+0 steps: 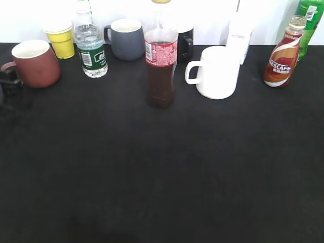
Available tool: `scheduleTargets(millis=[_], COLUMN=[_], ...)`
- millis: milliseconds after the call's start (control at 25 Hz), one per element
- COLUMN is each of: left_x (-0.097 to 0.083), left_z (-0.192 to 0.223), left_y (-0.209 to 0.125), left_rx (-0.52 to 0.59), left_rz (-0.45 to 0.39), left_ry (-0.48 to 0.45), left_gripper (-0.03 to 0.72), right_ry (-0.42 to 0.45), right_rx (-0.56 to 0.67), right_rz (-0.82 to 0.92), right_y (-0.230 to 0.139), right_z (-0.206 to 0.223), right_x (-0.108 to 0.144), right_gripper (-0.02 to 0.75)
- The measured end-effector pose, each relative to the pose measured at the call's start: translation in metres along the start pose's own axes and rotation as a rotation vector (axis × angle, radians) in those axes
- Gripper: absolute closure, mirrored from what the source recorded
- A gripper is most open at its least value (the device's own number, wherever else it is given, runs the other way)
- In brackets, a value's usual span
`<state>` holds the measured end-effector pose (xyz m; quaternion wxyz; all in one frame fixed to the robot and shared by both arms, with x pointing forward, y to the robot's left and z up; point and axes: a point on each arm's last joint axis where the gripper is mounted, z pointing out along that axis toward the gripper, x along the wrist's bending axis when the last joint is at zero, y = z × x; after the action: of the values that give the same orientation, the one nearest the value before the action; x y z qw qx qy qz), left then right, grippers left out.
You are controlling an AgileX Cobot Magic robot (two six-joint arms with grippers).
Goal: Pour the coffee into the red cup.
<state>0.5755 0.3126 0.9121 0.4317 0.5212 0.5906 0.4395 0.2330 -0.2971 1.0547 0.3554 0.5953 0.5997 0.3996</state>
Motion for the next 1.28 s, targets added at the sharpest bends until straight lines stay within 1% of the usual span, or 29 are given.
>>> scheduleTargets(millis=[40, 120, 280, 320, 440, 480, 600, 720, 760, 800, 840, 880, 1000, 1120, 1240, 1280], left_x=[0.0, 0.0, 0.01, 0.014, 0.018, 0.019, 0.019, 0.017, 0.017, 0.017, 0.017, 0.018, 0.017, 0.016, 0.012, 0.01], left_z=[0.005, 0.018, 0.038, 0.04, 0.043, 0.043, 0.048, 0.057, 0.057, 0.057, 0.057, 0.058, 0.057, 0.042, 0.003, -0.014], left_y=[0.002, 0.002, 0.002, 0.003, 0.004, 0.004, -0.004, 0.003, 0.004, 0.004, 0.004, 0.003, 0.004, 0.014, 0.033, 0.036], left_rx=[-0.01, 0.009, 0.019, 0.019, 0.018, 0.018, 0.021, -0.013, -0.015, -0.013, -0.011, -0.008, -0.015, -0.026, -0.11, -0.133], left_rz=[-0.004, -0.007, -0.013, -0.006, 0.043, 0.058, 0.076, 0.093, 0.095, 0.098, 0.102, 0.102, 0.105, 0.114, 0.121, 0.133], left_ry=[0.004, 0.006, 0.032, 0.034, -0.003, -0.014, -0.034, -0.052, -0.054, -0.054, -0.054, -0.053, -0.057, -0.061, -0.076, -0.094], left_gripper=[0.216, 0.218, 0.261, 0.268, 0.275, 0.296, 0.391, 0.428, 0.462, 0.519, 0.593, 0.625, 0.635, 0.643, 0.643, 0.643], right_ry=[0.0, 0.0, 0.0, 0.0, 0.0, 0.0, 0.0, 0.0, 0.001, 0.001, 0.001, 0.001, 0.001, 0.002, 0.003, 0.003], right_rx=[0.0, 0.0, 0.0, 0.0, 0.0, 0.0, 0.0, 0.0, 0.0, 0.0, 0.0, 0.0, 0.0, 0.0, 0.0, 0.0], right_rz=[0.001, 0.001, 0.001, 0.001, 0.001, 0.001, 0.001, 0.001, 0.001, 0.001, 0.001, 0.001, 0.001, 0.002, 0.003, 0.003], right_y=[0.0, 0.0, 0.0, 0.0, 0.0, 0.0, 0.0, 0.0, 0.0, 0.0, 0.0, 0.0, 0.0, 0.0, 0.0, 0.0], right_z=[0.0, 0.0, 0.0, 0.0, 0.0, 0.0, 0.0, 0.0, 0.0, 0.0, 0.0, 0.0, 0.0, 0.0, 0.0, 0.0], right_x=[0.0, 0.0, 0.0, 0.0, 0.0, 0.0, 0.0, 0.0, 0.0, 0.0, 0.0, 0.0, 0.0, 0.0, 0.0, 0.0], right_gripper=[0.167, 0.167, 0.167, 0.167, 0.167, 0.167, 0.167, 0.167, 0.167, 0.167, 0.167, 0.167, 0.167, 0.167, 0.167, 0.167])
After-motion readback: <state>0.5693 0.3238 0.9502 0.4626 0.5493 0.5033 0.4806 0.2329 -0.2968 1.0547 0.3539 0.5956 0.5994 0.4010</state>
